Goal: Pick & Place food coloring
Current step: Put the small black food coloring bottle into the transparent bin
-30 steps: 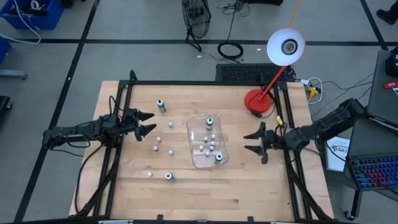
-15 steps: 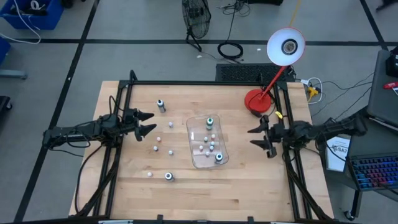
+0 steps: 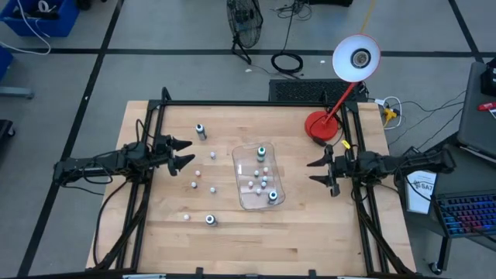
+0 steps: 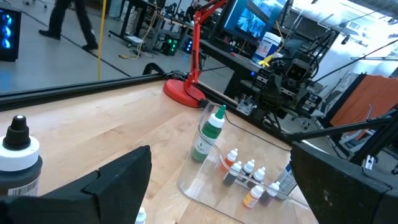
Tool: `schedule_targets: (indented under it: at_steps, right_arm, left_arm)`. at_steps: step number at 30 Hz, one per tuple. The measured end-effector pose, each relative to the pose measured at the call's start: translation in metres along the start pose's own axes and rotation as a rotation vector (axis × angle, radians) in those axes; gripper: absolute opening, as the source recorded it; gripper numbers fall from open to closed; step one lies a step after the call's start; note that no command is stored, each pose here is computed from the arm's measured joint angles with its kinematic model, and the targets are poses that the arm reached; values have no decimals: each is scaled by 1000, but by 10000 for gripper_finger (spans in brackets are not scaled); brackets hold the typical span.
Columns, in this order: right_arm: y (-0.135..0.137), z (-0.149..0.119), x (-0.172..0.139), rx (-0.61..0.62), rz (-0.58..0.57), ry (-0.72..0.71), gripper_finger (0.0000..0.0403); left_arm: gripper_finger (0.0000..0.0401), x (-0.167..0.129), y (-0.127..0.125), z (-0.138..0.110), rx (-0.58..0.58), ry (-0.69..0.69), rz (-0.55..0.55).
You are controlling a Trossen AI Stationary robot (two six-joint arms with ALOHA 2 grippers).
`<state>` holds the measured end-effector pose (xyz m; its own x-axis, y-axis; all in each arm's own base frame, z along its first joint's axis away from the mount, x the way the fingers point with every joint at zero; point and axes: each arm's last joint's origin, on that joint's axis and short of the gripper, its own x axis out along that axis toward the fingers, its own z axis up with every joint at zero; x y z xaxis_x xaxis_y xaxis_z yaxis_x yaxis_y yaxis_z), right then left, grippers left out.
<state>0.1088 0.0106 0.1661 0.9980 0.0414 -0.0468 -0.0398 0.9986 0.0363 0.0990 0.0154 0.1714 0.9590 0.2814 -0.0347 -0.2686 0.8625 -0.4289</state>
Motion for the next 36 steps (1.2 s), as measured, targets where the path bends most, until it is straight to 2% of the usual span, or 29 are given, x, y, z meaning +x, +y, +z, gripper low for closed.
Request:
schedule_targets:
  at_steps: [16,22,27,33,36]
  right_arm:
    - [0,0,0,0,0,-2,192]
    - [0,0,0,0,0,-2,193]
    - [0,0,0,1,0,-2,190]
    - [0,0,0,0,-1,-2,194]
    - [0,0,0,0,-1,-2,193]
  left_arm:
    - [379,0,0,0,0,-2,0]
    - [379,0,-2,7,-15,-87,7]
    - [379,0,-1,5,22,-62,21]
    - [379,3,6,3,-95,-83,157]
    - [379,5,12,0,-138,-40,261]
